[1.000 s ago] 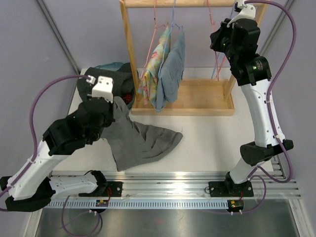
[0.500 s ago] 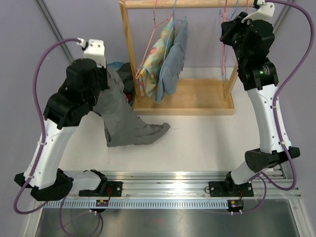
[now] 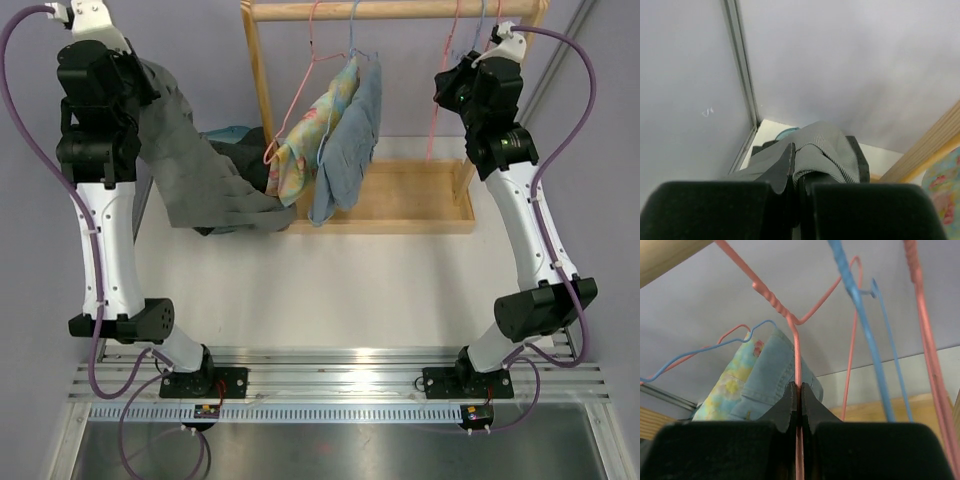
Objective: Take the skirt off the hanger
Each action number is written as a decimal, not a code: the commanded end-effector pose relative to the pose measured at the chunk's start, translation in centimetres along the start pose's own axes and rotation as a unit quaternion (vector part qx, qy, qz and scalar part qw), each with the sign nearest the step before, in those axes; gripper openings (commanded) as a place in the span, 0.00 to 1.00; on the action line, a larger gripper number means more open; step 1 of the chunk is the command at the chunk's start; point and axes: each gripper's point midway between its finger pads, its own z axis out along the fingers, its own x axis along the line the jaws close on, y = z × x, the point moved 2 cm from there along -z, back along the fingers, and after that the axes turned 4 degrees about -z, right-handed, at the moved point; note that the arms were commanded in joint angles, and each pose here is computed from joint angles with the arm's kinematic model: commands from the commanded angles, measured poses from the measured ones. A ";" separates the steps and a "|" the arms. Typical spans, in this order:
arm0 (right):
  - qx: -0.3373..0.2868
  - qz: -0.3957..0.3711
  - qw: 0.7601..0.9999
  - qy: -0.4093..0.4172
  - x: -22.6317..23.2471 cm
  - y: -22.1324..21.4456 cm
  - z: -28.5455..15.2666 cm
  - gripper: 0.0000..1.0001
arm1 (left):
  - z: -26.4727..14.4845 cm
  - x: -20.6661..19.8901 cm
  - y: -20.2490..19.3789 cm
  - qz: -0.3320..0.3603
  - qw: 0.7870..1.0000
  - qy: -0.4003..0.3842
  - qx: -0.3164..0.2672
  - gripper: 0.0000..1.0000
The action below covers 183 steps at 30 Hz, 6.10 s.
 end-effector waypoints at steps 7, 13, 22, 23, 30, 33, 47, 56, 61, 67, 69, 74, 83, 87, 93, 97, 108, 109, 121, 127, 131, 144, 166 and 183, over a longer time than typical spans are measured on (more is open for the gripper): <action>0.010 0.052 0.997 0.057 0.2 -2.4 -6.9 0.00 | 11.6 -2.6 -4.0 -0.028 0.997 -0.070 0.005 0.00; 0.013 0.034 0.985 0.167 2.7 -2.4 -11.9 0.00 | 19.7 -2.8 -18.2 -0.047 0.983 -0.075 0.160 0.09; 0.012 -0.019 0.954 0.300 6.6 0.5 -17.8 0.72 | 19.5 -2.3 -23.5 -0.074 0.966 -0.044 0.245 0.99; 0.015 -0.018 0.949 0.315 7.1 0.8 -18.1 0.78 | 18.8 -2.0 -22.3 -0.072 0.970 -0.036 0.228 0.99; 0.005 -0.012 0.942 0.334 9.1 3.3 -16.5 0.92 | 10.6 -0.1 -14.2 -0.043 0.987 -0.016 0.157 0.99; 0.002 -0.013 0.939 0.344 10.3 4.3 -15.7 0.96 | 6.9 0.1 -14.1 -0.052 0.984 -0.019 0.169 0.99; 0.063 -0.029 0.937 0.342 16.8 -0.6 -9.0 0.93 | -8.4 -0.4 -28.1 -0.039 0.961 -0.071 0.265 0.99; 0.096 -0.029 0.954 0.283 15.1 -5.6 -6.3 0.64 | -9.2 1.1 -31.8 -0.010 0.955 -0.058 0.290 0.99; 0.087 -0.020 0.957 0.276 15.3 -5.3 -6.1 0.00 | -9.1 0.9 -31.6 -0.010 0.956 -0.063 0.286 0.99; 0.065 -0.029 0.955 0.287 16.6 -2.2 -6.2 0.00 | -9.1 1.1 -31.3 -0.008 0.958 -0.059 0.280 0.99; 0.031 -0.032 0.953 0.301 17.4 1.1 -7.4 0.00 | -9.1 0.7 -30.1 -0.011 0.963 -0.071 0.261 0.99; -0.010 -0.034 0.945 0.326 18.3 5.7 -10.2 0.00 | -10.8 -3.4 -24.4 -0.007 0.968 -0.155 0.197 0.99; -0.018 -0.007 0.940 0.342 17.4 6.8 -14.3 0.00 | -20.1 -17.4 -14.0 -0.035 0.881 -0.462 0.095 0.99; -0.023 0.003 0.940 0.341 16.8 7.0 -15.7 0.00 | -24.8 -22.2 -12.9 -0.070 0.805 -0.585 0.066 0.99; -0.017 0.007 0.939 0.343 16.6 7.0 -16.5 0.00 | -28.4 -26.9 -14.7 -0.083 0.742 -0.662 0.072 0.99; -0.021 0.012 0.938 0.346 16.4 7.5 -17.4 0.00 | -29.5 -29.5 -15.7 -0.089 0.720 -0.685 0.076 0.99; -0.038 0.011 0.941 0.338 15.3 8.9 -19.7 0.00 | -26.4 -32.4 -16.9 -0.072 0.782 -0.613 0.081 0.34; -0.039 0.008 0.941 0.335 15.3 9.0 -19.7 0.00 | -26.4 -32.2 -17.4 -0.069 0.783 -0.612 0.084 0.35; -0.042 -0.008 0.948 0.316 14.9 9.0 -18.9 0.00 | -28.3 -28.1 -19.8 -0.061 0.778 -0.614 0.116 0.00; -0.045 -0.012 0.949 0.313 15.0 9.2 -18.4 0.00 | -29.6 -25.8 -25.1 -0.064 0.773 -0.607 0.176 0.00; -0.045 -0.013 0.949 0.312 15.0 9.1 -18.1 0.00 | -30.3 -24.8 -27.2 -0.074 0.771 -0.599 0.204 0.00; -0.046 -0.007 0.950 0.309 14.9 9.0 -18.3 0.00 | -31.3 -25.8 -25.9 -0.075 0.748 -0.629 0.198 0.27; -0.049 -0.011 0.953 0.300 14.1 8.7 -19.0 0.00 | -30.8 -30.4 -23.8 -0.083 0.738 -0.648 0.170 0.00; -0.077 -0.034 0.950 0.299 15.1 11.8 -18.4 0.00 | -35.3 -20.7 -43.7 -0.062 0.734 -0.583 0.344 0.00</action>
